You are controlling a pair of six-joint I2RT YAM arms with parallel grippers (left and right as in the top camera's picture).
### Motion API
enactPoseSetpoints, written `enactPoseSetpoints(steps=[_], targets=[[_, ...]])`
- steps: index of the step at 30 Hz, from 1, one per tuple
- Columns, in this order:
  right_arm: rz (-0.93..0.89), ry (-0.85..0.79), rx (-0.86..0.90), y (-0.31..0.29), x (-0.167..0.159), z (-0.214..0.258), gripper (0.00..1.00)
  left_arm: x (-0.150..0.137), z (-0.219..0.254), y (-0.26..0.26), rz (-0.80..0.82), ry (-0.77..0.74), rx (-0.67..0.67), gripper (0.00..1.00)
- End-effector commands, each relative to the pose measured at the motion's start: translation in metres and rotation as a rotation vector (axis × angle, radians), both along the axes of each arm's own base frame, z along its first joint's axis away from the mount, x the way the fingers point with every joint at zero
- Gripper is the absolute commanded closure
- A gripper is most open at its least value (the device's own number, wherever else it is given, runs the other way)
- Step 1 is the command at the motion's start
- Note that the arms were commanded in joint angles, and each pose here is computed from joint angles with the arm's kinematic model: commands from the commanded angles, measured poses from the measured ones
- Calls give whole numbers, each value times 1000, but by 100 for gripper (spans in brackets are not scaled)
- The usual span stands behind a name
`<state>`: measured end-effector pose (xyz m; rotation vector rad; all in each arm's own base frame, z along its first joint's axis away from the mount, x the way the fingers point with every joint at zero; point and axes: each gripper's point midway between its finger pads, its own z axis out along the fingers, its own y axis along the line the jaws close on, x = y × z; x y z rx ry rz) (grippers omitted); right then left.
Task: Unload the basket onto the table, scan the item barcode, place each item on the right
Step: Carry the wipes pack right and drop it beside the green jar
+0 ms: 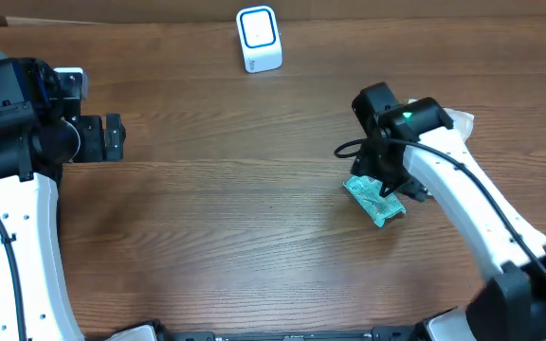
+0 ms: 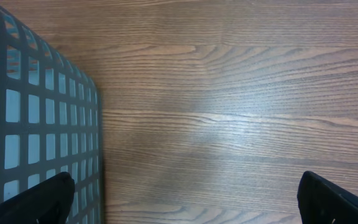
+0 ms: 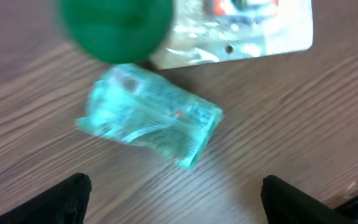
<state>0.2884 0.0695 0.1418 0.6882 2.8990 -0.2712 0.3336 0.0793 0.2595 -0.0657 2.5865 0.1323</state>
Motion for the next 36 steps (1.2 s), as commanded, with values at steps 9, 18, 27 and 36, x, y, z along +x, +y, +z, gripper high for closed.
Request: enactPoseSetpoints(steps=[9,18,27,36], targets=[[238,-461,220,18,-67,186,0,0,10,2,-7,-28,18,0],[285,-584,206,-24,-125,213,0,0,10,2,-7,-28,18,0],[263,-750,97,-68,-150,227,0,0,10,2,-7,-28,18,0],[238,-973,44,-77,-134,210,0,0,10,2,-7,-28,18,0]])
